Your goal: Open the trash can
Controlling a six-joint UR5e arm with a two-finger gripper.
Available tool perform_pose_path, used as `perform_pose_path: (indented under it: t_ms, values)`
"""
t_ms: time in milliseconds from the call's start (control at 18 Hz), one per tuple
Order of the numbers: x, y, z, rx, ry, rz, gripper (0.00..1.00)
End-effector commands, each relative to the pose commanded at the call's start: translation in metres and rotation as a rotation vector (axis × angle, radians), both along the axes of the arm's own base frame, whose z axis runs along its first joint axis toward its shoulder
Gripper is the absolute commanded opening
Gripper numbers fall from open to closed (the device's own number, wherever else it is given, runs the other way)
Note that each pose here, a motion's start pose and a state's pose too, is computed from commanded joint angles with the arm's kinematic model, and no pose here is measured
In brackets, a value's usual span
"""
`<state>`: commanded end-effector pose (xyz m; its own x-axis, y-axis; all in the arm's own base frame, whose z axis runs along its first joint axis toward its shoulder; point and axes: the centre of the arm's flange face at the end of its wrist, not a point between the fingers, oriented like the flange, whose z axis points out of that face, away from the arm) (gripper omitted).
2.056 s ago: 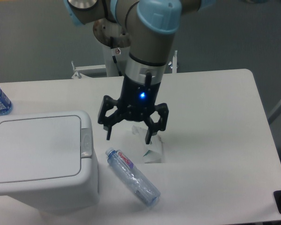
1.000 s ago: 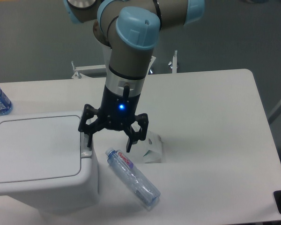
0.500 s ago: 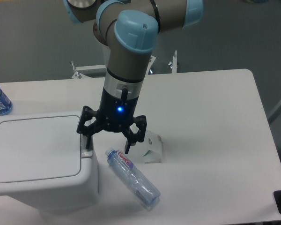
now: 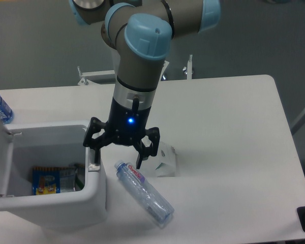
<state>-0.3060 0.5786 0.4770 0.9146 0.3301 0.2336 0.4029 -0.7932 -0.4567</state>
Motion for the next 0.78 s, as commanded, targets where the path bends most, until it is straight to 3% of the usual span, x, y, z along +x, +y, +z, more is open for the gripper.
perform_pose_path:
  t_ms: [222, 500, 667, 778]
  values:
    - [-0.005, -0.001, 0.030, 0.048, 0.043, 0.004, 1.00]
    - [-0.049, -0.025, 0.067, 0.093, 0.105, 0.079, 1.00]
    - [-0.077, -0.053, 0.076, 0.046, 0.179, 0.158, 1.00]
    - [-0.088, -0.063, 0.077, -0.002, 0.241, 0.165, 1.00]
